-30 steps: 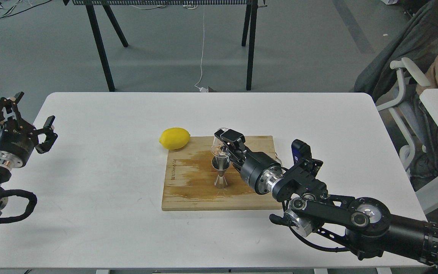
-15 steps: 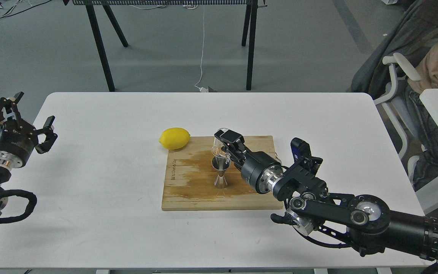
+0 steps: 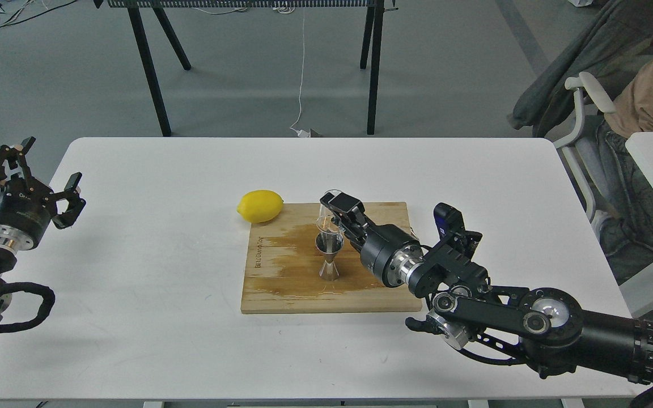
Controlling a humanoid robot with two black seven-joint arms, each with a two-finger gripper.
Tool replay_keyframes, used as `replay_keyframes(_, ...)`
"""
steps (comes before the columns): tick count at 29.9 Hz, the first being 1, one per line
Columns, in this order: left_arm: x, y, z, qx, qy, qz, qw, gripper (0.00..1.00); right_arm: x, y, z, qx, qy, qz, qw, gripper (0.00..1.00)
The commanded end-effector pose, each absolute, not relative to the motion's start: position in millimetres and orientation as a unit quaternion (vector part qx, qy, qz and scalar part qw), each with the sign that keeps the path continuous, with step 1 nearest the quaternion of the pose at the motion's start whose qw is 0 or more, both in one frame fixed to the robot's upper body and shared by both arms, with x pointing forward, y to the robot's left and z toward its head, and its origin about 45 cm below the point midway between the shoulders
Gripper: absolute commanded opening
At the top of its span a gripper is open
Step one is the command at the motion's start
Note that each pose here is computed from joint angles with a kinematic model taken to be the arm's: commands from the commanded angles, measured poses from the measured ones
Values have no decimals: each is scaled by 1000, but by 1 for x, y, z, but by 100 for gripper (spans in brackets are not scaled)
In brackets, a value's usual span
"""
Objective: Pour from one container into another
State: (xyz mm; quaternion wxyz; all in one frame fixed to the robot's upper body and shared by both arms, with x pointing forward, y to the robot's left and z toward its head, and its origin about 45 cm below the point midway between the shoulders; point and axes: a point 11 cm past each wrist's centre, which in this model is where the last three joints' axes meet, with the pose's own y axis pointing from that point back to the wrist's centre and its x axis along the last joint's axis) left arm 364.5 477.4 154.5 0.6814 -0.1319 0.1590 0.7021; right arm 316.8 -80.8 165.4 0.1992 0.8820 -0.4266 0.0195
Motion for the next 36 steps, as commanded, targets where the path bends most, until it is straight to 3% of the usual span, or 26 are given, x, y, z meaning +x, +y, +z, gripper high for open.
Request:
replay_keyframes(1, 365, 477, 154, -132, 159, 702, 681, 97, 319, -83, 166, 881, -427, 24, 202, 36)
replay_keyframes(36, 363, 480, 153, -129, 159, 706, 678, 97, 316, -76, 163, 886, -408, 44, 214, 36)
